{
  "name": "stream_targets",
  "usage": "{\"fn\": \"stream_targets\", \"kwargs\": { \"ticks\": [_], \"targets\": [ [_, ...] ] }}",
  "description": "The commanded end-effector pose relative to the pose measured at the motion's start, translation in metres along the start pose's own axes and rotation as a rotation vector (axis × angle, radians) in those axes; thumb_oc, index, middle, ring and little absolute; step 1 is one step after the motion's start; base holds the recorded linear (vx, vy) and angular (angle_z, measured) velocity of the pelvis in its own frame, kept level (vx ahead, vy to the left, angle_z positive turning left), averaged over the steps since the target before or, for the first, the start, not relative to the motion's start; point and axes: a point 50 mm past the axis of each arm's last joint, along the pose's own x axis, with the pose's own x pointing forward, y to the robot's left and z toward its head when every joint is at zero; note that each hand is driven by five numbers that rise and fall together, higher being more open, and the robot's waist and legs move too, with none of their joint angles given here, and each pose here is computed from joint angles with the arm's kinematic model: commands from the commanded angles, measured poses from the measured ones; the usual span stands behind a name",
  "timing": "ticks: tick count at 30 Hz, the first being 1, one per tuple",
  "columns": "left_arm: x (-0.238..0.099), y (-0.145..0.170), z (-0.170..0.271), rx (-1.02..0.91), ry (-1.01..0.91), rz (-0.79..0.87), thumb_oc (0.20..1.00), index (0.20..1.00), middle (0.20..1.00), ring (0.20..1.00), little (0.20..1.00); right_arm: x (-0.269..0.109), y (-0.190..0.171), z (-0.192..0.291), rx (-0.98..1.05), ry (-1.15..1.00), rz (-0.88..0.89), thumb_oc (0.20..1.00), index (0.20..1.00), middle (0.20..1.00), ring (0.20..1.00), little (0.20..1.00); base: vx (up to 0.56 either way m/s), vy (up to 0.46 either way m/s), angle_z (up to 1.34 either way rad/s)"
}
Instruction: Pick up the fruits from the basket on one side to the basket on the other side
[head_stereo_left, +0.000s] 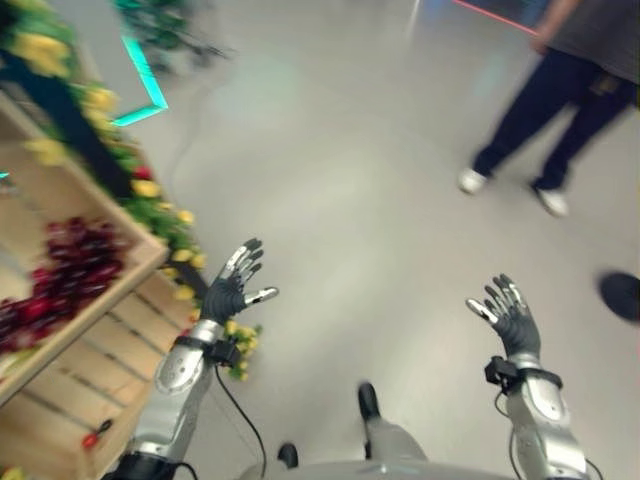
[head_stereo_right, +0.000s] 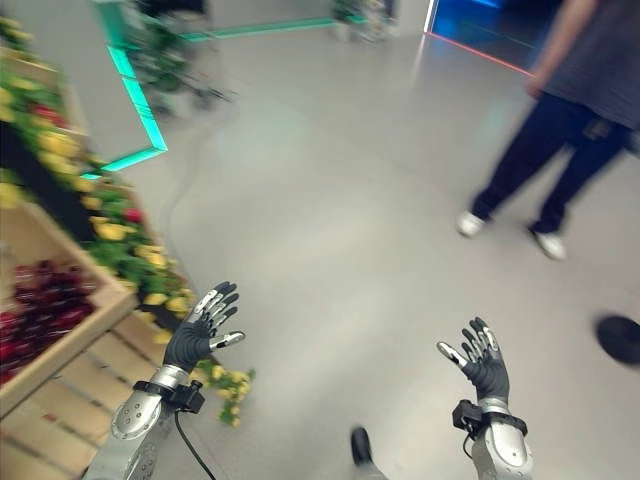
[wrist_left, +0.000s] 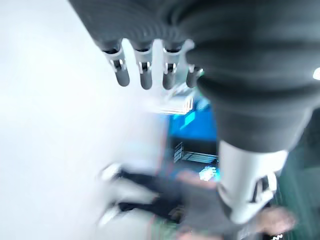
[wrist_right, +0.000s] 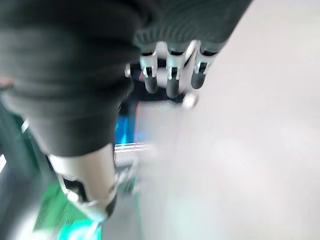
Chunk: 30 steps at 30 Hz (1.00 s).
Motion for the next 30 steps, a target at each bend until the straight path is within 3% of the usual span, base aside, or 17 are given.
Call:
{"fn": "stream_targets", "kwargs": {
  "ticks": [1, 15, 23, 28, 30],
  "targets": [
    [-0.011, 0.017, 0.010, 0.095, -0.073, 0.136, 1.000, 1.000, 1.000, 1.000, 1.000, 0.012, -0.001, 0.014, -0.086, -0.082, 0.004, 1.000, 1.000, 1.000, 1.000, 1.000, -0.20, 0.040, -1.23],
    [-0.029, 0.042, -0.025, 0.133, 0.106, 0.315, 1.000, 1.000, 1.000, 1.000, 1.000, 0.014, -0.010, -0.013, -0.190, 0.067, -0.041, 1.000, 1.000, 1.000, 1.000, 1.000, -0.15, -0.184, -0.78],
    [-0.047, 0.045, -0.091, 0.210, 0.445, 0.356, 1.000, 1.000, 1.000, 1.000, 1.000, -0.005, -0.047, -0.066, -0.345, 0.381, -0.104, 1.000, 1.000, 1.000, 1.000, 1.000, -0.07, -0.198, 0.05],
    [-0.106, 0.039, -0.153, 0.209, 0.852, 0.389, 1.000, 1.000, 1.000, 1.000, 1.000, -0.037, -0.066, -0.109, -0.410, 0.652, -0.154, 1.000, 1.000, 1.000, 1.000, 1.000, 0.00, -0.009, -0.02],
    [-0.115, 0.036, -0.160, 0.195, 0.908, 0.386, 1.000, 1.000, 1.000, 1.000, 1.000, -0.043, -0.067, -0.115, -0.418, 0.692, -0.154, 1.000, 1.000, 1.000, 1.000, 1.000, 0.00, 0.042, -0.04]
  ]
}}
